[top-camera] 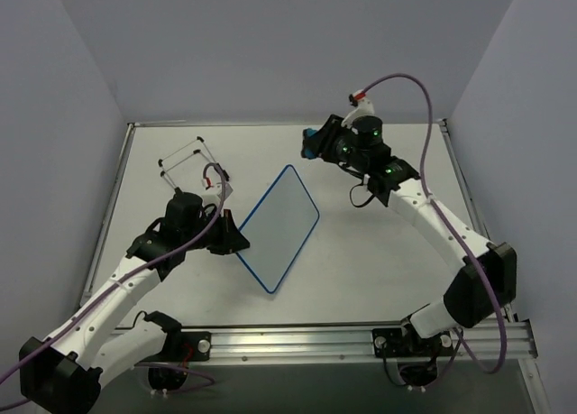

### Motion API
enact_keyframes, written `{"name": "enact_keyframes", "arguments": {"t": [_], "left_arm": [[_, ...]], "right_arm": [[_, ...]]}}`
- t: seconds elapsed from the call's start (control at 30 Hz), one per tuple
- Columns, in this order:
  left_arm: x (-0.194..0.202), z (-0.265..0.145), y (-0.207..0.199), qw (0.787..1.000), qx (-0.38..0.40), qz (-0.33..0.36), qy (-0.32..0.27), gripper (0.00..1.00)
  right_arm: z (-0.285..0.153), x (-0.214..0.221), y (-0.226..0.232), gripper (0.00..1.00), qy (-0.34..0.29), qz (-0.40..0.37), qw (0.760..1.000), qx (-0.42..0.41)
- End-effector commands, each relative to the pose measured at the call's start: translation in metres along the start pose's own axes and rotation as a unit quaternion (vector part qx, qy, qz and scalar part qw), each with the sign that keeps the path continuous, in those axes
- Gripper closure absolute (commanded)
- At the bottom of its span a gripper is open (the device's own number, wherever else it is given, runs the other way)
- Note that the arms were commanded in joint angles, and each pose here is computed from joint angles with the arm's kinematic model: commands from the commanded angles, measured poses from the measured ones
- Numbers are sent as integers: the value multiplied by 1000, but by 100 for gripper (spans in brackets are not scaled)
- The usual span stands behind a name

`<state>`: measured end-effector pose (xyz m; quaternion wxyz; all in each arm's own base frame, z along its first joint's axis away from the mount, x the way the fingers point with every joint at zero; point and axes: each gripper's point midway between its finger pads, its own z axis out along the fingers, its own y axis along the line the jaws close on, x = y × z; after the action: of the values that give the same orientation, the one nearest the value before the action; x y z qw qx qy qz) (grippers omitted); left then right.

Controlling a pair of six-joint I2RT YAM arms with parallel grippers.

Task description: Erase the whiteboard

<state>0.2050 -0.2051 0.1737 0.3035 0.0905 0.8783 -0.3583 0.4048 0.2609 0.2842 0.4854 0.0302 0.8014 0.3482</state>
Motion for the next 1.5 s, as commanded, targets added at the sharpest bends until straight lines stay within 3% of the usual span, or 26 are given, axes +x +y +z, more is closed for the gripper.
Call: {"name": "enact_keyframes", "arguments": {"t": [0.0, 0.17, 0.4, 0.77, 1.07, 1.13, 1.2, 1.33, 1.47], "left_arm": [[-38, -13, -13, 997, -1, 56, -51, 98], [-49, -27, -2, 993, -51, 90, -56, 98], [-79, -52, -10, 980, -72, 153, -104, 98], [-110, -79, -34, 964, -55, 202, -166, 98], [-148, -90, -29, 956, -90, 201, -195, 98], [-159, -93, -28, 955, -88, 197, -203, 98], [-166, -95, -32, 954, -77, 196, -212, 98], [-173, -92, -25, 958, -68, 177, -217, 98], [-163, -80, -15, 964, -62, 157, -204, 98]], "right_arm": [[-33, -10, -54, 100, -16, -35, 995, 92], [-75, -2, -131, 100, -1, -56, 973, 226], [-118, 56, -218, 100, 90, -72, 919, 376], [-95, 121, -273, 100, 213, -61, 880, 419], [-81, 151, -295, 100, 234, -44, 872, 428], [-80, 155, -296, 90, 236, -41, 872, 426], [-79, 155, -296, 88, 235, -41, 874, 423], [-81, 152, -295, 61, 231, -42, 877, 420], [-86, 156, -297, 51, 236, -44, 874, 422]]}}
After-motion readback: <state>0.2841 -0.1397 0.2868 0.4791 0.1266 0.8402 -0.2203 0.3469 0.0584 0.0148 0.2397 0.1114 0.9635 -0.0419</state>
